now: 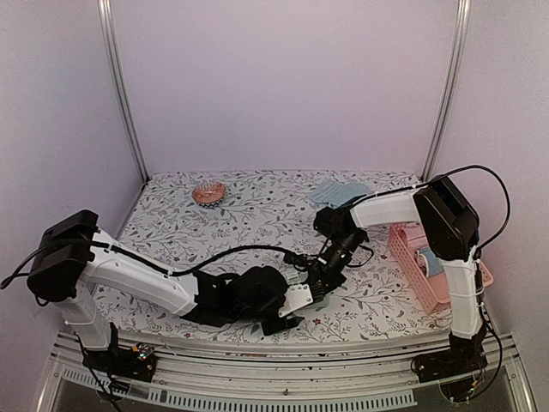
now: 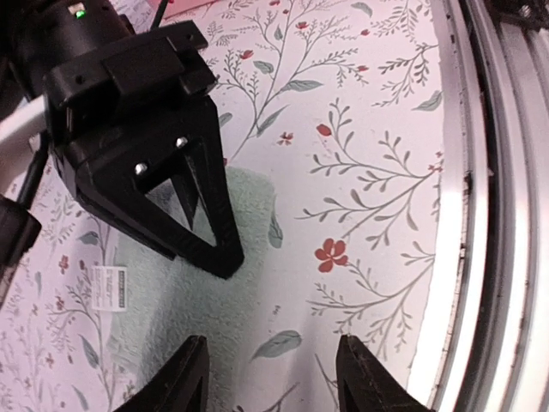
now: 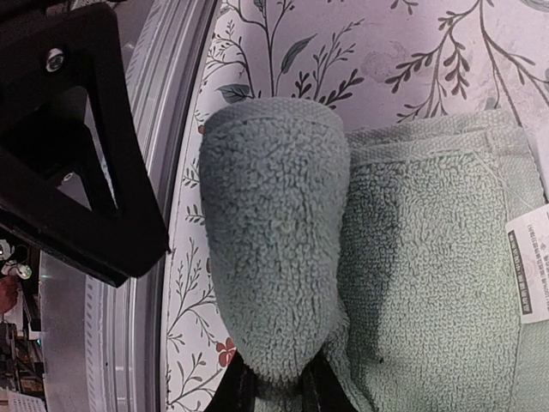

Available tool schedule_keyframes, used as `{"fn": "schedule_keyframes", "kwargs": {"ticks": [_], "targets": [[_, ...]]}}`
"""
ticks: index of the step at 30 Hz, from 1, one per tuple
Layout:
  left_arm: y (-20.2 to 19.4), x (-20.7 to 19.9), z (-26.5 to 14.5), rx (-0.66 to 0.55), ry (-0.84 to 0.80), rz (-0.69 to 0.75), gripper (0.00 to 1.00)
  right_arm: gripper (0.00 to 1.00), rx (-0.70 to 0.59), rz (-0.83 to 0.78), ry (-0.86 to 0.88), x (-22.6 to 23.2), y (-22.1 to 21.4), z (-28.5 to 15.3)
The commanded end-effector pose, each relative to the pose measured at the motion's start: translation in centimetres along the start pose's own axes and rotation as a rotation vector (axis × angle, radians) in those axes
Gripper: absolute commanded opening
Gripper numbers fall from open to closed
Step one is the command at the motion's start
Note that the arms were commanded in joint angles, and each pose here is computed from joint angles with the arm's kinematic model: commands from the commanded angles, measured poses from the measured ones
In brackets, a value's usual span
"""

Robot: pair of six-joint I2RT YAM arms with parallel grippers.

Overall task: Roll the towels
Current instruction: Roll the towel at the center of the board.

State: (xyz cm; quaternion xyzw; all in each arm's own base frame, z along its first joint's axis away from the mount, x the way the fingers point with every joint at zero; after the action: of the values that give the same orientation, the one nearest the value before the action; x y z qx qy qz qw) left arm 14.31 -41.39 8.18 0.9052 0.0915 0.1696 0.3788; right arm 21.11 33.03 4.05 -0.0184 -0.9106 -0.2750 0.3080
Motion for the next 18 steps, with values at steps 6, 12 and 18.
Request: {"fn": "schedule_keyframes", "kwargs": {"ticks": [6,12,18], "targets": [[-0.7,2.4,1.6,0.088,0.194,0.337,0.55,0.07,0.267,0.144,0.002,-1.3,-7.0,3.0],[-2.2,3.0,2.9,0.139,0.166,0.331,0.5,0.08,0.259,0.149,-0.002,-1.3,-6.9,3.0],[-2.6,2.3,3.6,0.166,0.104,0.297,0.33,0.09,0.254,0.142,-0.007,-1.1,-6.5,2.7]]}}
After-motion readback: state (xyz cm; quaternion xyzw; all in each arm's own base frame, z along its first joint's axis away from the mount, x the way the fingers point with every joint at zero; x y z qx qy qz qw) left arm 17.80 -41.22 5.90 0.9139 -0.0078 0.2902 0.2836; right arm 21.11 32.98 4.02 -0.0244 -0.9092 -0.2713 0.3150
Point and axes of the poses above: each gripper's point midway between its finger pads, its own z axis out along the fingers, its own x axis along the line the jaws close on, y = z × x, the point moved 2 cm from there along -z, back along the fingers, and after that the axes turned 1 degree about -z, right-handed, at the moved point
